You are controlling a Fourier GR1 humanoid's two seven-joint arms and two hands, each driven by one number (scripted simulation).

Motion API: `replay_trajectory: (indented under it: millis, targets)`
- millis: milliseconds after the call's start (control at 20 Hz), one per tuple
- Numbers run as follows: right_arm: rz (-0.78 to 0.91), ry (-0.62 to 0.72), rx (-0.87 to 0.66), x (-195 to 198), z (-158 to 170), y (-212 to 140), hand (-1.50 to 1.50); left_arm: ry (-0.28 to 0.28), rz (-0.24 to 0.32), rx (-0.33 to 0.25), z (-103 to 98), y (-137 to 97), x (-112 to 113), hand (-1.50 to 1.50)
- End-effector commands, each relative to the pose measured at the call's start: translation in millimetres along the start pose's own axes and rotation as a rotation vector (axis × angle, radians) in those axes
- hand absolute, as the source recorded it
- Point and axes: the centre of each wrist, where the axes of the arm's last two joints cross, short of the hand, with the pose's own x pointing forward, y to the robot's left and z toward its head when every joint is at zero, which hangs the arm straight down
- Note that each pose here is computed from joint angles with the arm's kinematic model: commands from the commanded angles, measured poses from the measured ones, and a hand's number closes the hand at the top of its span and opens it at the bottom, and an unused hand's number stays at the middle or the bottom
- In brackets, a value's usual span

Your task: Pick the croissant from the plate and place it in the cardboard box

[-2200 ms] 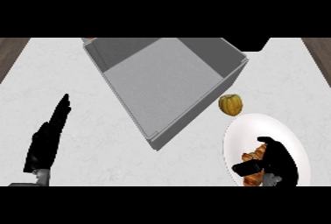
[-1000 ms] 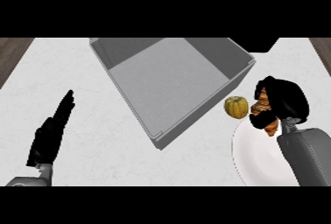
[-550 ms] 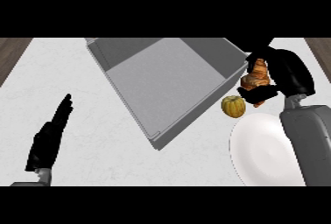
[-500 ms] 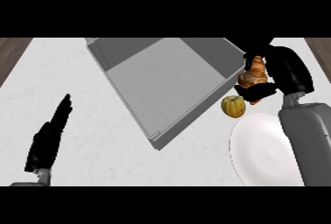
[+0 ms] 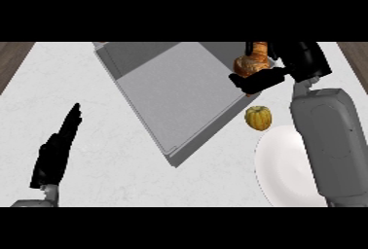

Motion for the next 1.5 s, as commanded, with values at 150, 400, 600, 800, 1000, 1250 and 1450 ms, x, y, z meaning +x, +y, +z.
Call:
replay_trajectory:
  millis: [150,400,600,800,1000,1250,1450]
  targets:
    - [0.011,0.011,0.036,58.4,-55.6,8.4,1.5,-0.014,-0.003,-0.002,1.7,-2.0,-5.4,0.0]
    - [0.011,0.066,0.064,51.1,-83.3,39.2,1.5,-0.021,-0.009,-0.01,-4.9,-4.8,12.8,0.0]
    - [0.034,0.083,0.123,67.4,-95.8,64.3,1.5,-0.027,-0.004,-0.014,-6.3,8.7,15.5,0.0]
    - [0.028,0.114,0.154,73.3,-104.3,86.2,1.5,-0.035,-0.001,-0.026,-19.2,-5.4,3.8,0.0]
    - [0.058,0.184,0.175,62.6,-105.4,102.0,1.5,-0.056,-0.002,-0.049,-22.7,-18.3,21.9,0.0]
    - [-0.018,0.299,0.18,29.0,-92.9,122.9,-1.5,-0.058,-0.011,-0.059,-3.7,-16.0,13.6,0.0]
    - [-0.047,0.251,0.153,21.5,-89.4,128.6,-1.5,-0.052,-0.003,-0.063,-9.7,-23.3,16.0,0.0]
